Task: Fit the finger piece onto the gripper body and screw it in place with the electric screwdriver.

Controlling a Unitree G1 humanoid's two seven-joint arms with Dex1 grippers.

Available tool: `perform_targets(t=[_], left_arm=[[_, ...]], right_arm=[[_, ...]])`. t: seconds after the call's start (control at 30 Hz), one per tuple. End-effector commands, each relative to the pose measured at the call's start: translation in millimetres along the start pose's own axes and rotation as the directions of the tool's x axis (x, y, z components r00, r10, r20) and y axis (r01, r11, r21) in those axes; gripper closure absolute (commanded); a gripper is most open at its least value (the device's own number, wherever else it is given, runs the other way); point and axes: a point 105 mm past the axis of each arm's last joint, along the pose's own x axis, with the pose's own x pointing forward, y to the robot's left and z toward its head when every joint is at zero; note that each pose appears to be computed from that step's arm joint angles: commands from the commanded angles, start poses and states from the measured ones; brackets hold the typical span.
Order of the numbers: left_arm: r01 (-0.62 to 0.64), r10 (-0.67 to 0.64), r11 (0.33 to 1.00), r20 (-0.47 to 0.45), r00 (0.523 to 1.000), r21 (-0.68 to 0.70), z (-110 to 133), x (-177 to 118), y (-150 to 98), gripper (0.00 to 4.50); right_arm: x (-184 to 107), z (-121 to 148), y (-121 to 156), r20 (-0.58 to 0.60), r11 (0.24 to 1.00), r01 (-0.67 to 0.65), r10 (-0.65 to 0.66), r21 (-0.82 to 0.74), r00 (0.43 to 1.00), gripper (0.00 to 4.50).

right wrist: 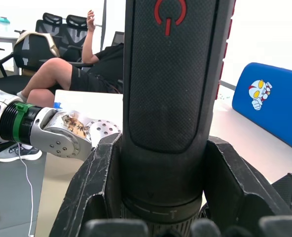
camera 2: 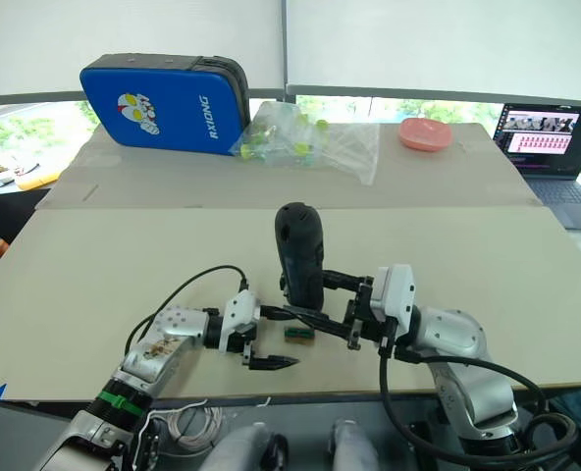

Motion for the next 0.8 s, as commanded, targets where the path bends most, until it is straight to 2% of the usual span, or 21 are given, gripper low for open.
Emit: perform_targets(t=[0.03, 0.8], left_arm=[[0.011, -0.012, 0.999, -0.023, 1.000, -0.040, -10.7, 0.4, -6.5, 0.00], [0.010, -0.011, 0.999, -0.024, 1.000, -0.044, -10.3, 0.3, -5.0, 0.00]], right_arm=[[2.1, 11.5, -3.5, 0.031, 0.999, -0.001, 0.003, -0.049, 1.000, 2.62], [3.8, 12.2, -2.1, 0.036, 0.998, -0.007, 0.009, -0.060, 0.999, 2.62]])
